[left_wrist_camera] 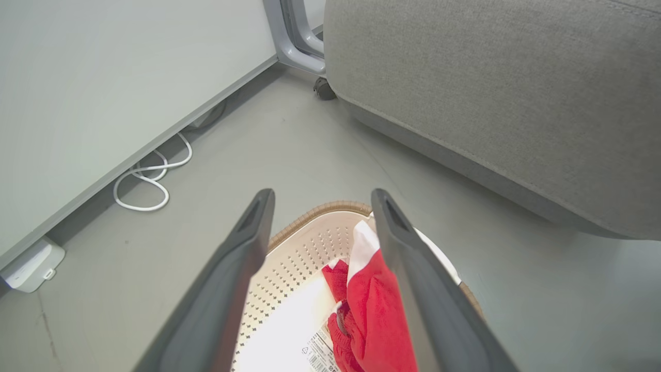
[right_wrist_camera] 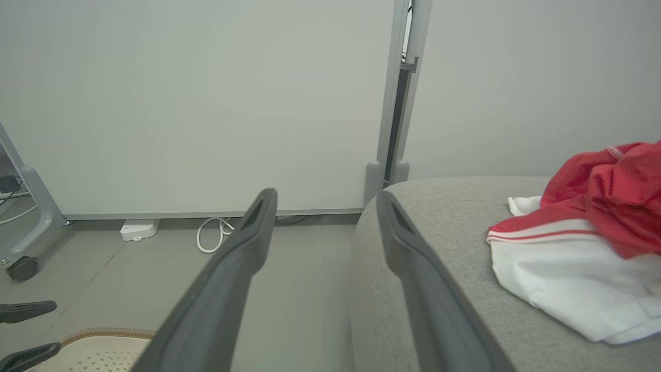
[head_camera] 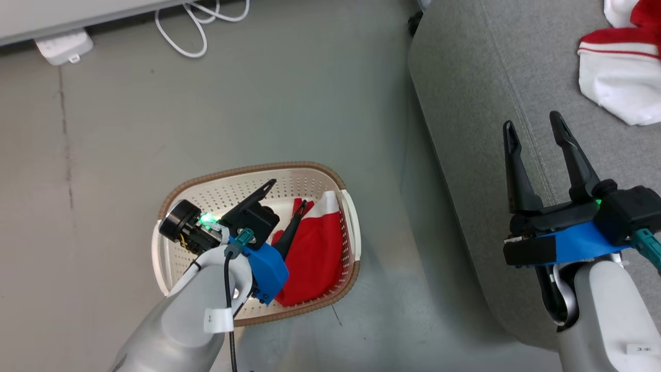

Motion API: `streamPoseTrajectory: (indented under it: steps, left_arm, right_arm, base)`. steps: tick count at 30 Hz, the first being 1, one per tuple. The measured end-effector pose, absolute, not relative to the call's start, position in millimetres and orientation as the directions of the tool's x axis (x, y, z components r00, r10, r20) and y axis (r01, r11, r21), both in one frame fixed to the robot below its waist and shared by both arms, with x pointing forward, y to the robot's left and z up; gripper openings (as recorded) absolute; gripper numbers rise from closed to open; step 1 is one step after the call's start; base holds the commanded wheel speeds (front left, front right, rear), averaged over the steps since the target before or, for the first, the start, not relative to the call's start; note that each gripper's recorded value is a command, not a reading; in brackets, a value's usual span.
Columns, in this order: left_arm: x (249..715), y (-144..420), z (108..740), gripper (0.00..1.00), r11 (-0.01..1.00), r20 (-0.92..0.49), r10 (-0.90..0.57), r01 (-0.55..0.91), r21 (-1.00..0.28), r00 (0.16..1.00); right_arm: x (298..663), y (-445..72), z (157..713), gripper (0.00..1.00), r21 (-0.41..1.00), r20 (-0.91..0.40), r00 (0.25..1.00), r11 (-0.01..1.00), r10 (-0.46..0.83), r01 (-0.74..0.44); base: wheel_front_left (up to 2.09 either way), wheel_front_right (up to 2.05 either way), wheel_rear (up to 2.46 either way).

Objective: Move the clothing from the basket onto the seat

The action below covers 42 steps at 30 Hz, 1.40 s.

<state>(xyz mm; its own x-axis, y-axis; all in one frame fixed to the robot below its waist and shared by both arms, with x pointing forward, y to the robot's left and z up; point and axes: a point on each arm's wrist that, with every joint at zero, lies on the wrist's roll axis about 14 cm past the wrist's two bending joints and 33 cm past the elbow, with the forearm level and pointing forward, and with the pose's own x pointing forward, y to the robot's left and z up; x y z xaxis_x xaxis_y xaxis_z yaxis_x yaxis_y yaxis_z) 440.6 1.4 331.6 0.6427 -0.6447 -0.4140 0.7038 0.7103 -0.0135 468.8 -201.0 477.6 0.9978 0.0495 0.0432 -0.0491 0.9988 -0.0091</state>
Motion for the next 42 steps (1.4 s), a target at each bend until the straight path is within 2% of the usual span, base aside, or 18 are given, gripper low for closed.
streamPoseTrajectory:
  steps: [11,22,30,42]
  left_arm:
    - [414.9,-9.5,226.1,1.00,0.596,-0.647,-0.654,0.794,-0.121,0.393]
    - [381.9,3.0,157.6,1.00,0.574,-0.785,-0.591,0.781,-0.246,0.187]
    - [373.2,10.5,129.5,1.00,0.587,-0.820,-0.562,0.750,-0.305,0.106]
    - [365.0,0.2,105.7,1.00,0.591,-0.821,-0.569,0.715,-0.373,0.042]
  right_arm:
    - [501.6,-214.9,439.5,1.00,-0.052,-0.011,0.999,0.998,0.034,-0.034]
    - [520.8,-214.1,392.7,1.00,-0.067,-0.084,0.995,0.996,0.049,-0.055]
    - [528.1,-211.3,366.1,1.00,-0.074,-0.125,0.990,0.995,0.064,-0.073]
    - [526.7,-215.9,335.4,1.00,-0.085,-0.183,0.981,0.994,0.059,-0.075]
  base:
    - [0.00,0.00,0.00]
    - [0.00,0.00,0.00]
    - [0.00,0.00,0.00]
    - [0.00,0.00,0.00]
